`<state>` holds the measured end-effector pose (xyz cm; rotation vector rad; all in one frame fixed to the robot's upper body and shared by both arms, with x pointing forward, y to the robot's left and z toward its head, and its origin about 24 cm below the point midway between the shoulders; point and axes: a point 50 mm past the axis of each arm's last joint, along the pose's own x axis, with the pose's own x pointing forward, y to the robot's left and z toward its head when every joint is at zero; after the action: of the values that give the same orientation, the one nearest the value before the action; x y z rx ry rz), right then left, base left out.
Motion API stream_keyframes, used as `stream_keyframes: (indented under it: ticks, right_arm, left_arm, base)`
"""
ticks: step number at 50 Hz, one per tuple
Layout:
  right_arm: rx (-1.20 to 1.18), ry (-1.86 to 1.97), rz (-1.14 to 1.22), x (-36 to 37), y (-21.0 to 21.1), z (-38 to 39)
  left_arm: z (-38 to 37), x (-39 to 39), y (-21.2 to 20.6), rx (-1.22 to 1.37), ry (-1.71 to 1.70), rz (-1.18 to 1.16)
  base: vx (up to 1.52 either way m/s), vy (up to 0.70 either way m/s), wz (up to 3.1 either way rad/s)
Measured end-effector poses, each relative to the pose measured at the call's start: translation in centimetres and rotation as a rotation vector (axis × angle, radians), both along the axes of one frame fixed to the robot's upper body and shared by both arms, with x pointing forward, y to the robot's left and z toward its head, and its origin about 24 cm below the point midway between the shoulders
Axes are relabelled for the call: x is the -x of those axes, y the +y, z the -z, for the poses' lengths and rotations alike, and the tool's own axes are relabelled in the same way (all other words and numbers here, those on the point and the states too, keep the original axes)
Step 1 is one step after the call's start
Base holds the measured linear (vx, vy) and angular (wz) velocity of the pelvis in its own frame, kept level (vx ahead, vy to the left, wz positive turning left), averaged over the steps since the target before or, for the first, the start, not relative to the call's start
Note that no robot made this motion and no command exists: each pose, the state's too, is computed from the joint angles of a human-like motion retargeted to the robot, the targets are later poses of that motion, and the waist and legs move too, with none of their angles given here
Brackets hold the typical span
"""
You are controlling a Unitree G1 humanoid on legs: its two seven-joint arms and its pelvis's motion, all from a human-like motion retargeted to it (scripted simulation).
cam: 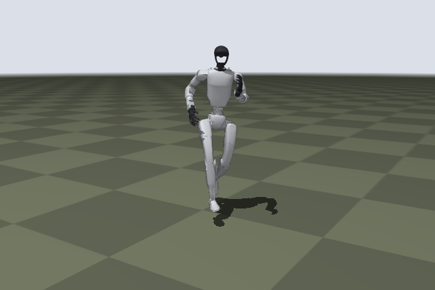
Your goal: Run
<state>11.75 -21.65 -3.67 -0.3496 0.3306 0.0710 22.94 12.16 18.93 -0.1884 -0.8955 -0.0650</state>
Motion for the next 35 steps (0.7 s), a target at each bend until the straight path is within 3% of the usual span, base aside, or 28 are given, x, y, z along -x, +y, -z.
stream_keyframes:
  ticks: [5,10,14,18,21,24,28,32,35]
  right_arm:
    - [-0.028,-0.180,-0.004,-4.4,1.4,-2.5]
    - [0.008,-0.676,0.000,-14.1,4.0,-11.7]
    - [-0.111,-0.968,-0.008,-14.2,5.5,-17.8]
    - [-0.148,-1.023,-0.080,-13.1,6.6,-18.5]
    - [-0.099,-0.880,-0.071,-12.8,6.6,-15.2]
    - [0.020,-0.566,-0.021,-12.0,5.5,-8.2]
    - [0.122,-0.145,-0.010,-6.4,2.5,0.0]
    - [0.082,0.076,0.012,0.4,-0.3,2.1]
    - [0.051,0.114,0.060,2.4,-1.1,1.7]
  left_arm:
    - [8.1,0.1,0.9,-0.150,0.406,-0.015]
    - [20.5,4.7,6.5,-0.328,1.012,-0.263]
    - [22.2,11.1,10.3,-0.285,1.173,-0.368]
    - [22.5,14.7,11.5,-0.188,1.250,-0.473]
    - [22.4,13.6,11.1,-0.204,1.212,-0.517]
    - [20.8,7.1,9.8,-0.242,1.026,-0.532]
    - [11.7,-1.3,6.8,-0.105,0.582,-0.448]
    - [4.0,-0.9,4.1,0.007,0.199,-0.240]
    - [3.0,0.5,2.8,-0.008,0.134,-0.104]
  base:
    - [-0.01,-0.05,-0.74]
    - [-0.02,-0.02,-1.07]
    - [0.02,0.03,-0.49]
    - [0.00,0.04,-0.16]
    - [-0.01,0.04,-0.07]
    - [-0.03,0.04,-0.01]
    - [0.00,-0.01,0.11]
    - [0.02,-0.07,0.25]
    - [-0.01,-0.06,-0.16]
